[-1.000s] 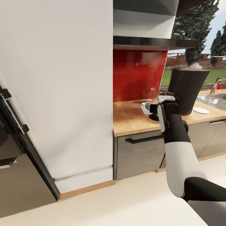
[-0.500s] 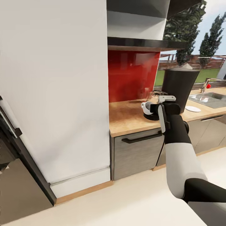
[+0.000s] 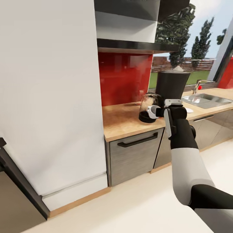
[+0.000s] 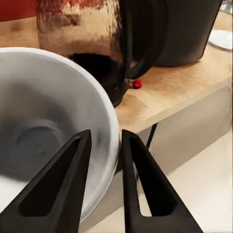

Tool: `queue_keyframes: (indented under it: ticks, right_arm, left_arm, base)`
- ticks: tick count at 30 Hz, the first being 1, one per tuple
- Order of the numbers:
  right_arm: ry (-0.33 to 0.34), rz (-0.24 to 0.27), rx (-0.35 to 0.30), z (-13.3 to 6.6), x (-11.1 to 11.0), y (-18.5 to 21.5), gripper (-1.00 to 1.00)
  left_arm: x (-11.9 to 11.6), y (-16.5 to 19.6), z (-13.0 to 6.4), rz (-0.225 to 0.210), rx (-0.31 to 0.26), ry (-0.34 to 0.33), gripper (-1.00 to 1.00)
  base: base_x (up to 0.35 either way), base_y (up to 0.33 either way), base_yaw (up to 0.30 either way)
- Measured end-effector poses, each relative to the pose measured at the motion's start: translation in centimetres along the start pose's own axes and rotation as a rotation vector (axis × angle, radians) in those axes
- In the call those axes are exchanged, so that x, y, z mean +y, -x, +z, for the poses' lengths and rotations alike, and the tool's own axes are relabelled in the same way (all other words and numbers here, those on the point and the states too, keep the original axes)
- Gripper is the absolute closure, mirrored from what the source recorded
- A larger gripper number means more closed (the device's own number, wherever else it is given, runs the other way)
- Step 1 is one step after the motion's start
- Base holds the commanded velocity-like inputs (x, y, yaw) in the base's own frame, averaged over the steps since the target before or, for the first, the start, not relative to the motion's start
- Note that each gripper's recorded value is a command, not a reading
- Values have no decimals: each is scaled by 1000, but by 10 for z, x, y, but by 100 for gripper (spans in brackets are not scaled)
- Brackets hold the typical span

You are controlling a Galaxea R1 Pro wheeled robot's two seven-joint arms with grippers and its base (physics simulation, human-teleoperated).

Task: Set up a coffee station on the kitchen countertop: keep the coffee maker on the countertop, move the bottle of coffee from the kitchen shelf to the counter next to the coffee maker, place a paper coffee filter on top of the coffee maker, put the saucer next to the coffee maker with the coffee cup on the saucer, and place the electric kettle next to the coffee maker.

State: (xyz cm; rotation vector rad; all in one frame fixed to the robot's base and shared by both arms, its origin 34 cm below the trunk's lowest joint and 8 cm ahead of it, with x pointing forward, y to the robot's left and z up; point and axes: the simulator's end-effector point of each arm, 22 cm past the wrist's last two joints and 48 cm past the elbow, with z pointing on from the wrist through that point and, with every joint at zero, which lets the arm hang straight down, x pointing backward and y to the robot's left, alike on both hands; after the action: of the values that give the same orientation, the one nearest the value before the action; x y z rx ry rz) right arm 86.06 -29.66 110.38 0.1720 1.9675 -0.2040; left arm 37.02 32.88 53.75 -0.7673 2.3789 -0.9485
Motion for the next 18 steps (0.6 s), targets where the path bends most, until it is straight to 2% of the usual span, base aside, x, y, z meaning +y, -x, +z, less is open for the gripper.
queue_keyframes:
  ticks: [8,9,14,17,18]
  right_arm:
    - [-17,-2,-3,0,-9,2,100]
    - [-46,-11,-4,1,-25,2,100]
    - [-80,-15,-3,4,-48,2,100]
    - [-124,-23,-6,5,-75,4,100]
    - [-153,-30,-7,6,-92,5,100]
  left_arm:
    - [-1,1,0,1,-2,-2,-100]
    - [-1,1,0,1,-2,-3,-100]
    - [-2,1,0,2,-3,-5,-100]
    - [-2,1,0,2,-3,-5,-100]
    - [-2,1,0,2,-3,-5,-100]
  base:
    - [0,0,-243]
    - [0,0,-244]
    - [0,0,-249]
    - [0,0,-254]
    - [0,0,-253]
